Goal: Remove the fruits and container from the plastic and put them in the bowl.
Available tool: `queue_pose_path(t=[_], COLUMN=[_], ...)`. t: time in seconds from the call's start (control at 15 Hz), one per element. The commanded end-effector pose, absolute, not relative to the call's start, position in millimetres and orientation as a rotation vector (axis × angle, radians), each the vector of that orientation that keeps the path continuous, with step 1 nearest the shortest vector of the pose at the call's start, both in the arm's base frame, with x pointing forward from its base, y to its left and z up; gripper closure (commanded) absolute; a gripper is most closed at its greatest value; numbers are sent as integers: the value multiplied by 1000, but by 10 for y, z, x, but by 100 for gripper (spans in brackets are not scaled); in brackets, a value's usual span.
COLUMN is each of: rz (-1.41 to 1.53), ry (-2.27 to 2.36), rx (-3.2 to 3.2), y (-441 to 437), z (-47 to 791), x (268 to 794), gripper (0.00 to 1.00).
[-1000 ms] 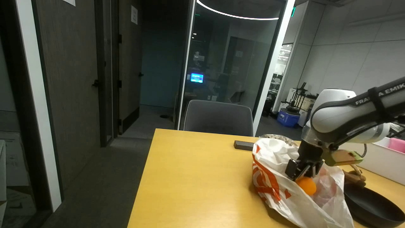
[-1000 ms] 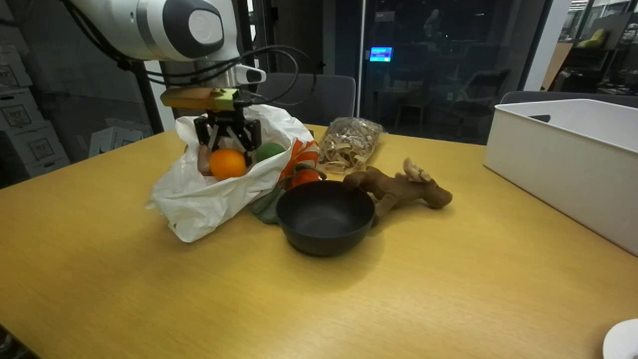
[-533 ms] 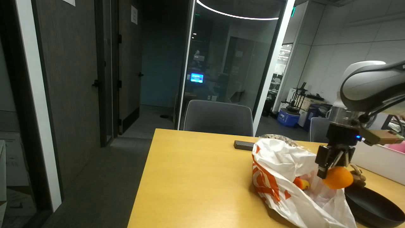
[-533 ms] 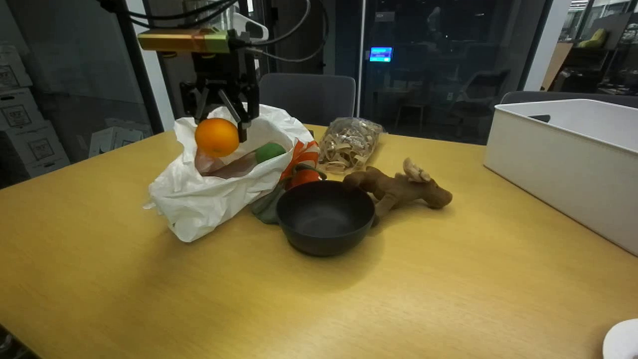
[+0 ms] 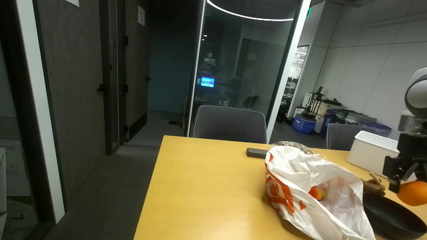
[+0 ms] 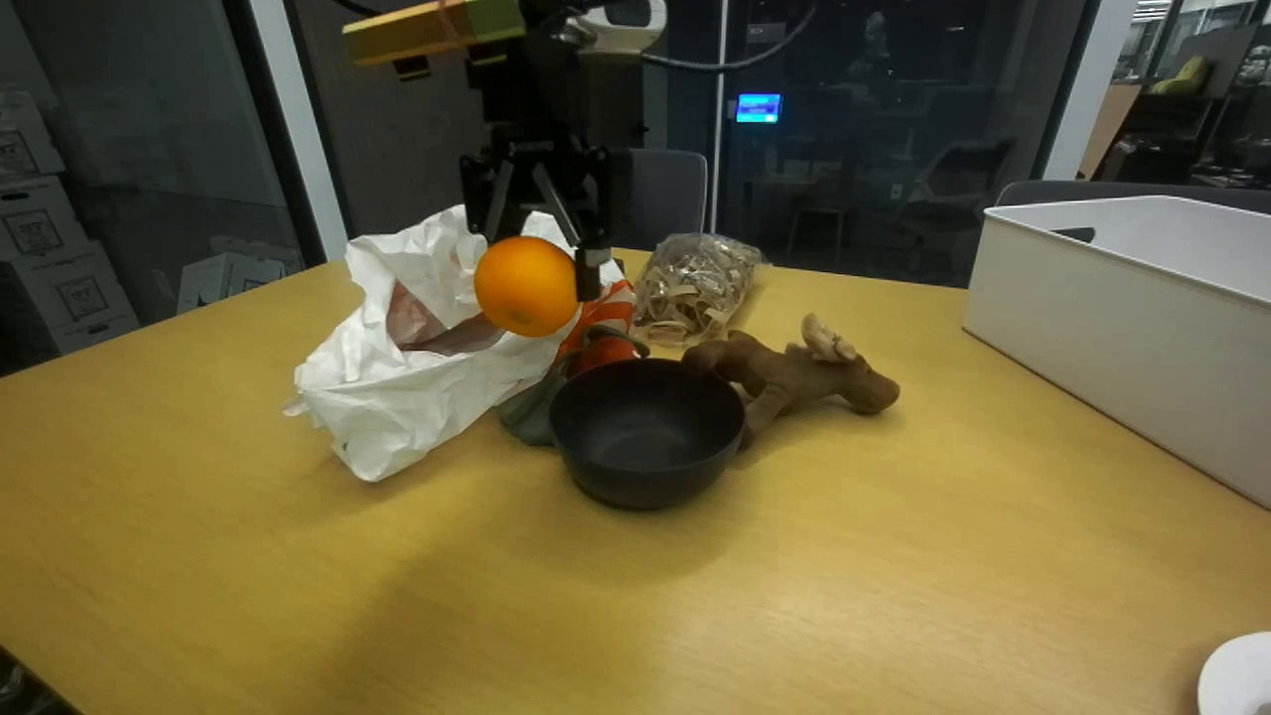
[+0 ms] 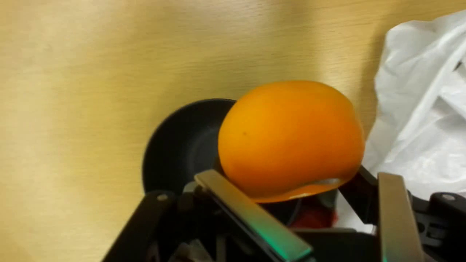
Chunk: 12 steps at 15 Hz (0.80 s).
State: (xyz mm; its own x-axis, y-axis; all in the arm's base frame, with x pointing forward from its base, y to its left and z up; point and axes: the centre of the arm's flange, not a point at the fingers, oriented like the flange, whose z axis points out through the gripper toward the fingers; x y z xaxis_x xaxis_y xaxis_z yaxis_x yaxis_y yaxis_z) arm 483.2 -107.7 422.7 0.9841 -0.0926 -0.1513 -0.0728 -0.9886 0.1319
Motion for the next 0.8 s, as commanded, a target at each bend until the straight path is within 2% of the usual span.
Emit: queue_pose_path(t=[0.0, 0.73], rz=[-229, -130], ry=[-419, -810], rx=[2926, 2836], y=[-1421, -1392], z=[4058, 3179], x=[4847, 5188], gripper=[47, 47])
